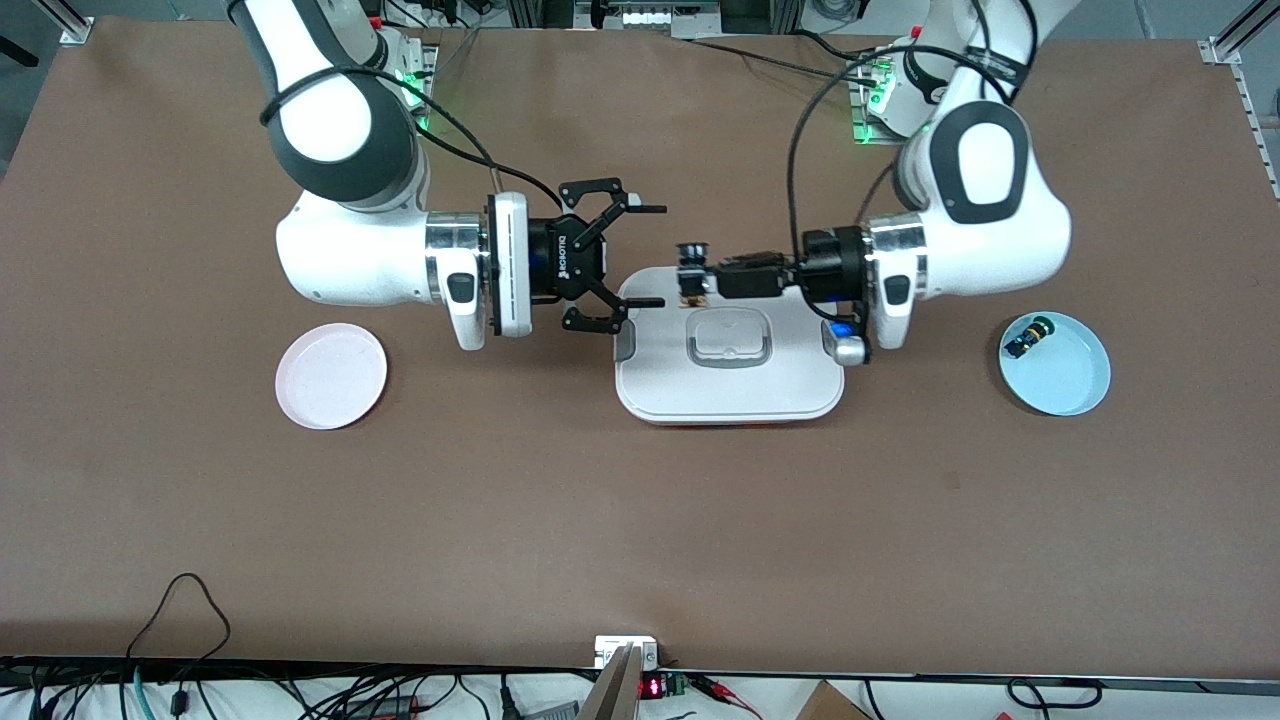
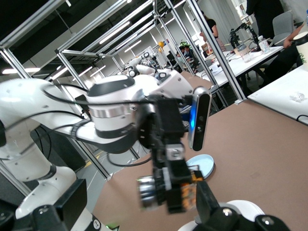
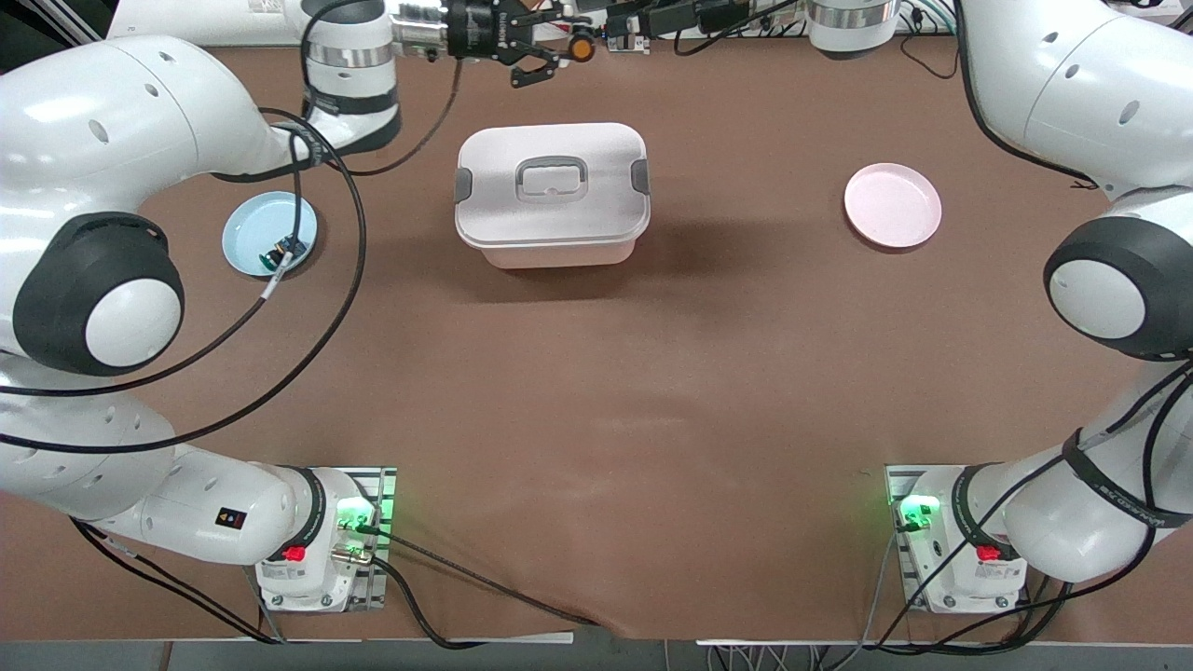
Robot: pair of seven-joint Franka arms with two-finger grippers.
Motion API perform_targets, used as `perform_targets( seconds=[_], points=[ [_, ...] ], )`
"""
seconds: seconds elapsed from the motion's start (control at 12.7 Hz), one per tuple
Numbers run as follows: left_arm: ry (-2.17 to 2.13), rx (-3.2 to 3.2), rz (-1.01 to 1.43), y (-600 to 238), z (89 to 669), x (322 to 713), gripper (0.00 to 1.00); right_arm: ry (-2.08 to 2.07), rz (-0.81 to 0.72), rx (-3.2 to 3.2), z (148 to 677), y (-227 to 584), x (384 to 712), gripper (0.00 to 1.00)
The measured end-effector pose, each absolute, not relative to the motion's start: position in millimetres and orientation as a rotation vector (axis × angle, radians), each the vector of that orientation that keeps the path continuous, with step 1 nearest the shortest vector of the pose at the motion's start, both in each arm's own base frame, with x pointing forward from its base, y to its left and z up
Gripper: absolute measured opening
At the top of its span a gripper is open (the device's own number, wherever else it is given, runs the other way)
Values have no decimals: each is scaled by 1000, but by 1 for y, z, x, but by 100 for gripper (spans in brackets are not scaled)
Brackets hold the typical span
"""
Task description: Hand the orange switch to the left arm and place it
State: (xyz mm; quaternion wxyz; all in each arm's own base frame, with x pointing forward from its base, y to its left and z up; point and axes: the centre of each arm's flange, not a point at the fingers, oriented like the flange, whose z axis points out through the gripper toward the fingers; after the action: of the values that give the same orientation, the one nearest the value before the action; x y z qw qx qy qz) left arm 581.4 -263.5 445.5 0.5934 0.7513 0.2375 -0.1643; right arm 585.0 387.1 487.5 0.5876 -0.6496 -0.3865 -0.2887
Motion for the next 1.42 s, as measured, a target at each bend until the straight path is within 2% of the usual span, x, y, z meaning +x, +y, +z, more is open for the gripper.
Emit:
perform_targets(
  seconds=[0.31, 0.63, 0.94, 1.42],
  points=[
    [456, 2159, -401, -143, 413, 593, 42, -849, -704, -1542, 495, 344, 603, 100],
    [276, 2638, -404, -10, 383, 584, 42, -845, -602, -1557, 468, 275, 617, 100],
    [167, 3020, -491, 85, 341, 577, 42, -710, -251, -1858, 459, 214, 619, 100],
    [218, 3155, -518, 195, 219, 571, 42, -302, 296, -2448, 434, 149, 607, 100]
  ],
)
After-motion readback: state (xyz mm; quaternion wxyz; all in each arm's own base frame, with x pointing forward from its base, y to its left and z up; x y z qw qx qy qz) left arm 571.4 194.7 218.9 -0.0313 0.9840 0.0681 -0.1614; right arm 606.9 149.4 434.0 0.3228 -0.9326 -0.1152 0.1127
